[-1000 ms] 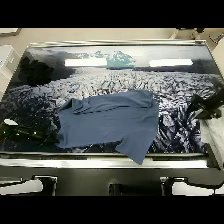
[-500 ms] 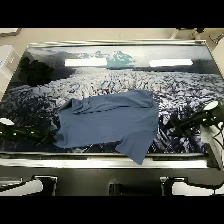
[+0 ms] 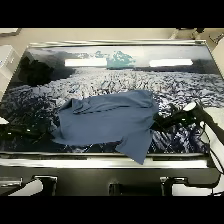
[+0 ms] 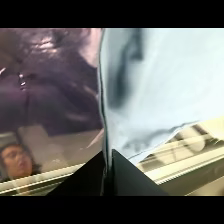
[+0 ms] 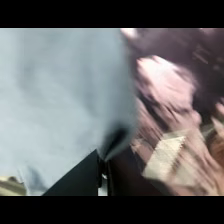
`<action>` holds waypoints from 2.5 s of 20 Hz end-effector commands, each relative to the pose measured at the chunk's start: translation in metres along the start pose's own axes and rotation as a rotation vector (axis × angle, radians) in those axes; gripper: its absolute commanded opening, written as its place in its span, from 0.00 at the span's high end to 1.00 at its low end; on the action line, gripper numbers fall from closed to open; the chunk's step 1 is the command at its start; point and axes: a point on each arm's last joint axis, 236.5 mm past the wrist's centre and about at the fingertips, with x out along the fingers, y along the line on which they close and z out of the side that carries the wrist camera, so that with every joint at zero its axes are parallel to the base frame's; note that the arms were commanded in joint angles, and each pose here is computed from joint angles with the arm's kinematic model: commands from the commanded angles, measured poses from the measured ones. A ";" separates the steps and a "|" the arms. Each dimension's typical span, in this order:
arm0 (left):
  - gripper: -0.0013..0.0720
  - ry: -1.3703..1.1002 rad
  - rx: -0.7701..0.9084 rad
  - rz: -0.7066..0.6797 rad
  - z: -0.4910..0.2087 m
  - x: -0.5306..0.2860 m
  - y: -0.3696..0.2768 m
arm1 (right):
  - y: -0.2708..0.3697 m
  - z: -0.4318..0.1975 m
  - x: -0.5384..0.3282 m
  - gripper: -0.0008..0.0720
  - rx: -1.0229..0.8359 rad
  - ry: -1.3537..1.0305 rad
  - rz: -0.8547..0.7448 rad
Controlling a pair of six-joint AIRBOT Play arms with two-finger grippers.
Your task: Fold the clothes and pants, and hang the long-sleeved shirts on hangers.
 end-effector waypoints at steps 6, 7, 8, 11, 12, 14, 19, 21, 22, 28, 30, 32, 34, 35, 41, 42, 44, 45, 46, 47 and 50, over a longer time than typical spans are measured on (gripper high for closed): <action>0.96 -0.897 0.418 0.052 0.085 -0.257 -0.189 | 0.173 0.059 -0.314 0.94 -0.551 -0.858 0.003; 0.96 -1.126 0.500 0.052 0.071 -0.326 -0.234 | 0.198 0.041 -0.385 0.94 -0.625 -1.066 -0.035; 0.96 -1.321 0.575 0.047 0.045 -0.385 -0.273 | 0.225 0.004 -0.451 0.94 -0.706 -1.260 -0.051; 0.96 -1.714 0.765 0.050 -0.064 -0.488 -0.350 | 0.258 -0.123 -0.573 0.94 -0.833 -1.687 -0.073; 0.96 -1.768 0.807 0.045 -0.094 -0.498 -0.363 | 0.258 -0.162 -0.592 0.94 -0.846 -1.775 -0.069; 0.96 -1.831 0.854 0.029 -0.139 -0.503 -0.377 | 0.254 -0.219 -0.606 0.94 -0.846 -1.859 -0.035; 0.96 -1.923 0.909 0.046 -0.190 -0.512 -0.388 | 0.236 -0.281 -0.622 0.94 -0.769 -1.965 0.012; 0.96 -1.946 0.897 0.079 -0.193 -0.519 -0.386 | 0.235 -0.286 -0.622 0.94 -0.769 -1.971 0.015; 0.96 -1.936 0.877 0.094 -0.188 -0.519 -0.382 | 0.234 -0.284 -0.620 0.94 -0.759 -1.957 0.023; 0.96 -1.119 0.583 0.171 -0.038 -0.364 -0.273 | 0.166 -0.133 -0.455 0.94 -0.550 -1.121 -0.209; 0.96 -0.873 0.462 0.164 0.016 -0.292 -0.216 | 0.122 -0.077 -0.354 0.95 -0.422 -0.681 -0.248; 0.96 -0.686 0.363 0.140 0.054 -0.217 -0.170 | 0.088 -0.030 -0.268 0.95 -0.300 -0.420 -0.226; 0.96 -0.582 0.274 0.125 0.089 -0.153 -0.134 | 0.067 0.000 -0.190 0.95 -0.194 -0.248 -0.156; 0.96 -0.549 0.238 0.124 0.106 -0.128 -0.120 | 0.061 0.013 -0.155 0.95 -0.170 -0.190 -0.142; 0.96 -0.433 0.115 0.130 0.185 -0.047 -0.079 | 0.090 0.143 -0.083 0.94 -0.209 -0.440 -0.084; 0.96 -0.462 0.115 0.132 0.198 -0.048 -0.079 | 0.098 0.165 -0.092 0.94 -0.202 -0.541 -0.054; 0.96 -0.541 0.125 0.135 0.226 -0.057 -0.081 | 0.111 0.202 -0.118 0.95 -0.205 -0.738 -0.015; 0.96 -0.573 0.133 0.136 0.237 -0.061 -0.084 | 0.115 0.214 -0.127 0.94 -0.206 -0.804 0.000; 0.96 -0.589 0.139 0.136 0.245 -0.061 -0.086 | 0.117 0.223 -0.132 0.95 -0.200 -0.847 0.015; 0.96 -0.592 0.145 0.135 0.251 -0.059 -0.088 | 0.117 0.227 -0.130 0.95 -0.190 -0.857 0.025; 0.96 -0.570 0.151 0.137 0.258 -0.038 -0.088 | 0.098 0.224 -0.091 0.94 -0.154 -0.747 0.004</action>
